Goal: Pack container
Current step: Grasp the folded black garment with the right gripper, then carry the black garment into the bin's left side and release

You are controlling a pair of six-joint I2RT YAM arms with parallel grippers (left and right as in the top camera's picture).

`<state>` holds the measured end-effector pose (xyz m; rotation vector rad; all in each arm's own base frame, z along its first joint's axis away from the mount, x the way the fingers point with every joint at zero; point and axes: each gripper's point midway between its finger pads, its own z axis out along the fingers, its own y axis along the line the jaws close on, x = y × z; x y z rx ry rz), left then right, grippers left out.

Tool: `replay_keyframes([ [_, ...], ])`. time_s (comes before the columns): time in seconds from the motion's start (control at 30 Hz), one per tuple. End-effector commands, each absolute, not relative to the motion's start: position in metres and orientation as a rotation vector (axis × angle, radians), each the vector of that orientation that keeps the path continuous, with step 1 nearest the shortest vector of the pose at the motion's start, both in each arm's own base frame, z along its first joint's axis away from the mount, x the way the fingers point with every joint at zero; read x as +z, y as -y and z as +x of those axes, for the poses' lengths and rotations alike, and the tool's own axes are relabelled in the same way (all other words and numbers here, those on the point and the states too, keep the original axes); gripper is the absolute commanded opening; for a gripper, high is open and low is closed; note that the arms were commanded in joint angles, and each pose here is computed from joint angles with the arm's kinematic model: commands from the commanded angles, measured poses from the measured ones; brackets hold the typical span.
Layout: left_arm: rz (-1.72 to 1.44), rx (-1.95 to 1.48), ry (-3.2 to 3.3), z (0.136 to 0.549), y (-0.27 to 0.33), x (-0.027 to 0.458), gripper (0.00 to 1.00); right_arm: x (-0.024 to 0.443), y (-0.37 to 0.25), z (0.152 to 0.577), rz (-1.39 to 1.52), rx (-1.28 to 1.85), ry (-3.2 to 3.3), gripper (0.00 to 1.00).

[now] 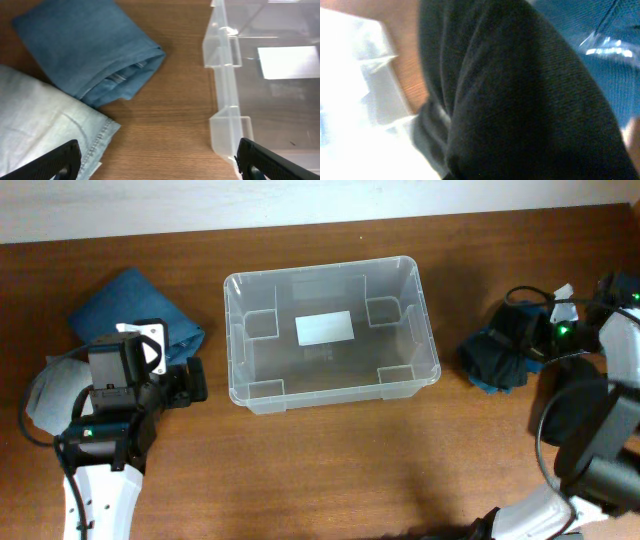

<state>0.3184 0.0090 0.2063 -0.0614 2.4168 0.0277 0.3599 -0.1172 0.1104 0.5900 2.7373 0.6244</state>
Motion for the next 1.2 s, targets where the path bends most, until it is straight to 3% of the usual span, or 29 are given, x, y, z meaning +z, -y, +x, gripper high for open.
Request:
replay_keyframes([
  [0.0, -0.133, 0.102, -2.401, 0.319, -0.027, 0.215, 0.99, 0.203, 0.102, 0.369, 0.408, 0.535, -2.557, 0.04],
  [0.17, -0.323, 0.158, -2.424, 0.308, -0.071, 0.207, 1.0, 0.298, 0.049, 0.364, 0.161, 0.464, -2.385, 0.04],
  [0.33, -0.509, 0.19, -2.408, 0.298, -0.105, 0.204, 0.99, 0.322, -0.058, 0.362, -0.111, 0.613, -2.35, 0.04],
  [0.5, -0.537, 0.196, -2.406, 0.297, -0.111, 0.203, 0.99, 0.294, -0.171, 0.375, -0.257, 0.744, -2.416, 0.04],
  [0.67, -0.537, 0.195, -2.407, 0.297, -0.111, 0.203, 0.99, 0.233, -0.261, 0.39, -0.335, 0.854, -2.513, 0.04],
  [0.9, -0.534, 0.189, -2.406, 0.297, -0.11, 0.203, 1.0, 0.123, -0.314, 0.405, -0.424, 0.857, -2.657, 0.07],
  [0.93, -0.531, 0.18, -2.407, 0.298, -0.109, 0.203, 0.99, 0.108, -0.316, 0.408, -0.428, 0.855, -2.674, 0.21],
  [1.0, -0.527, 0.172, -2.407, 0.298, -0.107, 0.203, 1.0, 0.087, -0.317, 0.411, -0.447, 0.856, -2.696, 0.77],
  [1.03, -0.528, 0.172, -2.408, 0.298, -0.107, 0.203, 0.99, 0.08, -0.317, 0.411, -0.466, 0.86, -2.701, 0.99],
  [1.17, -0.528, 0.172, -2.408, 0.298, -0.107, 0.202, 0.99, 0.08, -0.311, 0.404, -0.544, 0.842, -2.718, 0.98],
])
